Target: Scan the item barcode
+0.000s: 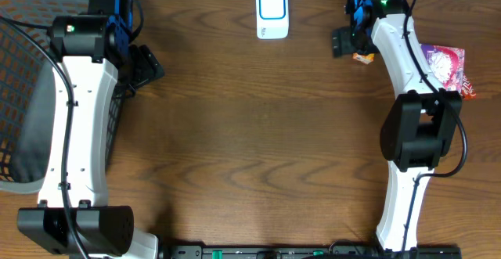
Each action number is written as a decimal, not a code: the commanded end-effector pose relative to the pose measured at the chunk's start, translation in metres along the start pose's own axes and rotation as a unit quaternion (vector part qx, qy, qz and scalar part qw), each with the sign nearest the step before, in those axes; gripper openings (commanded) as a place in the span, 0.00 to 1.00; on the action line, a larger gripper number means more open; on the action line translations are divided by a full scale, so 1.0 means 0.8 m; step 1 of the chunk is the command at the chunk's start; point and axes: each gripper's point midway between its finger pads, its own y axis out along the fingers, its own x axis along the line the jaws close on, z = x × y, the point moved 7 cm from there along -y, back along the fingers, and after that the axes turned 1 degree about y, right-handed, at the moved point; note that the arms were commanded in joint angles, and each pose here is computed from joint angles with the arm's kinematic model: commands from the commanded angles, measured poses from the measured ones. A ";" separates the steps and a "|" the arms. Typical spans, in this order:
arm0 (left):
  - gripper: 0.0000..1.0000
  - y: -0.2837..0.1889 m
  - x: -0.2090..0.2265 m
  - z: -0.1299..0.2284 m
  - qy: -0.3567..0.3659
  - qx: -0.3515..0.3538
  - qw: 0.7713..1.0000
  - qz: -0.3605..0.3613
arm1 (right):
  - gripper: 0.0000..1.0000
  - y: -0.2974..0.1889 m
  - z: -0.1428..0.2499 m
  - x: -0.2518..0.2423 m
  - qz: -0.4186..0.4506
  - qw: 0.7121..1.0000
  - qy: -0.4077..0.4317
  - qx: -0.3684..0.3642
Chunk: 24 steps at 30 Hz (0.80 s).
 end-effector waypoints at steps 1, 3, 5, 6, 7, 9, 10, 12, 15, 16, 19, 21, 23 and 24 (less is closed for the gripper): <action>0.98 0.000 0.002 -0.002 -0.009 -0.003 1.000 -0.008 | 0.99 -0.051 -0.005 0.002 -0.018 0.999 0.037 -0.034; 0.98 0.000 0.002 -0.002 -0.009 -0.003 1.000 -0.008 | 0.99 -0.085 -0.008 -0.001 -0.021 0.997 0.044 -0.060; 0.98 0.000 0.002 -0.002 -0.009 -0.003 1.000 -0.008 | 0.99 -0.122 -0.009 -0.004 -0.024 0.994 0.054 -0.088; 0.98 0.000 0.002 -0.002 -0.009 -0.003 1.000 -0.008 | 0.99 -0.140 -0.008 -0.005 -0.026 0.993 0.059 -0.101; 0.98 0.000 0.002 -0.002 -0.009 -0.003 1.000 -0.008 | 0.99 -0.162 -0.006 -0.007 -0.028 0.991 0.064 -0.117; 0.98 0.000 0.002 -0.002 -0.009 -0.004 1.000 -0.008 | 0.99 -0.204 0.002 -0.009 -0.034 0.987 0.075 -0.141; 0.98 0.000 0.002 -0.002 -0.009 -0.004 1.000 -0.008 | 0.99 -0.219 0.006 -0.009 -0.036 0.985 0.080 -0.150; 0.98 0.000 0.002 -0.002 -0.009 -0.003 1.000 -0.008 | 0.99 -0.254 0.017 -0.008 -0.043 0.981 0.089 -0.169; 0.98 0.000 0.002 -0.002 -0.009 -0.003 1.000 -0.008 | 0.99 -0.292 0.035 -0.001 -0.050 0.977 0.088 -0.187; 0.98 0.000 0.002 -0.002 -0.009 -0.004 1.000 -0.008 | 0.99 -0.303 0.041 0.001 -0.044 0.976 0.091 -0.191; 0.98 0.000 0.002 -0.002 -0.009 -0.003 1.000 -0.008 | 0.99 -0.324 0.062 0.006 -0.006 0.977 0.093 -0.194; 0.98 0.000 0.002 -0.002 -0.009 -0.003 1.000 -0.008 | 0.99 -0.332 0.076 0.011 0.022 0.978 0.090 -0.186; 0.98 0.000 0.002 -0.002 -0.009 -0.003 1.000 -0.008 | 0.99 -0.333 0.085 0.018 0.036 0.980 0.077 -0.177; 0.98 0.000 0.002 -0.002 -0.009 -0.003 1.000 -0.008 | 0.99 -0.333 0.089 0.022 0.041 0.982 0.069 -0.171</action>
